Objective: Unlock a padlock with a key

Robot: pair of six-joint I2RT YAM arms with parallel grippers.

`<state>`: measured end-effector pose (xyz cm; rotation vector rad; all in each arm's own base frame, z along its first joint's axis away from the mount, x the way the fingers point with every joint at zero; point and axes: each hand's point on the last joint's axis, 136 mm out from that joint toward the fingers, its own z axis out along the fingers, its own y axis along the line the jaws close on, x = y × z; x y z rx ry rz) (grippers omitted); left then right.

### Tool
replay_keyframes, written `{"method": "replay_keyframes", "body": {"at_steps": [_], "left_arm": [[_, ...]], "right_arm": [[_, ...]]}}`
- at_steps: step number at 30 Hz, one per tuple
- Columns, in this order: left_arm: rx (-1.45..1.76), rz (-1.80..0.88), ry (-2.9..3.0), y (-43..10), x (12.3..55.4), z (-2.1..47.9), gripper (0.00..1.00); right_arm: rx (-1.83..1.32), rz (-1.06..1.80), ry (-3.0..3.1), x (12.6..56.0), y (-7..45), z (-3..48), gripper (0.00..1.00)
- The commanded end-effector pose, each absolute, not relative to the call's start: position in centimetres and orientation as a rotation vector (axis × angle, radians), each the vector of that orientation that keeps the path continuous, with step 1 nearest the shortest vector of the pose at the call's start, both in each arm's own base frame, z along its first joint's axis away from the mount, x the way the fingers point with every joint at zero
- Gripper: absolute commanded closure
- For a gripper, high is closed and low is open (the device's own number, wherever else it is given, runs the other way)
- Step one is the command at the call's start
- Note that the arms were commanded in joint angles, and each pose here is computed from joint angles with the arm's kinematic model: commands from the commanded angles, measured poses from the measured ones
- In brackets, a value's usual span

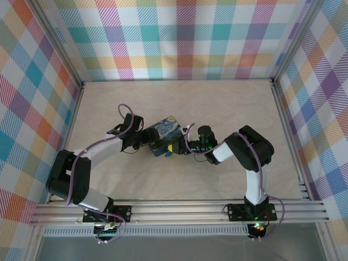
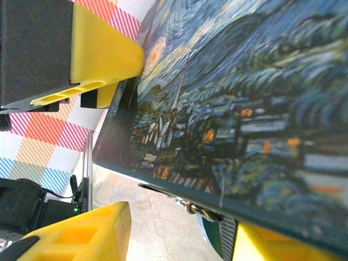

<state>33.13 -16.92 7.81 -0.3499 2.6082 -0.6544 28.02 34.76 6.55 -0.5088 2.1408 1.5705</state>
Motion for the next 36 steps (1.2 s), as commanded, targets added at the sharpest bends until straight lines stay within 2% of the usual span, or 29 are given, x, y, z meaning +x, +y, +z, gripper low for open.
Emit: {"method": "replay_keyframes", "body": {"at_steps": [1, 14, 36], "left_arm": [[-0.367, -0.634, 2.628, -16.8, 32.2, 7.3, 0.22], [-0.380, -0.610, 2.651, -17.0, 31.5, 6.3, 0.22], [-0.390, -0.577, 2.650, -16.5, 31.3, 6.3, 0.23]], "right_arm": [[-0.607, 1.613, 2.047, 27.0, 35.3, 7.5, 0.55], [-0.644, 1.573, 2.042, 26.7, 35.0, 5.9, 0.63], [-0.581, 1.452, 2.120, 27.2, 33.9, 3.5, 0.93]]}}
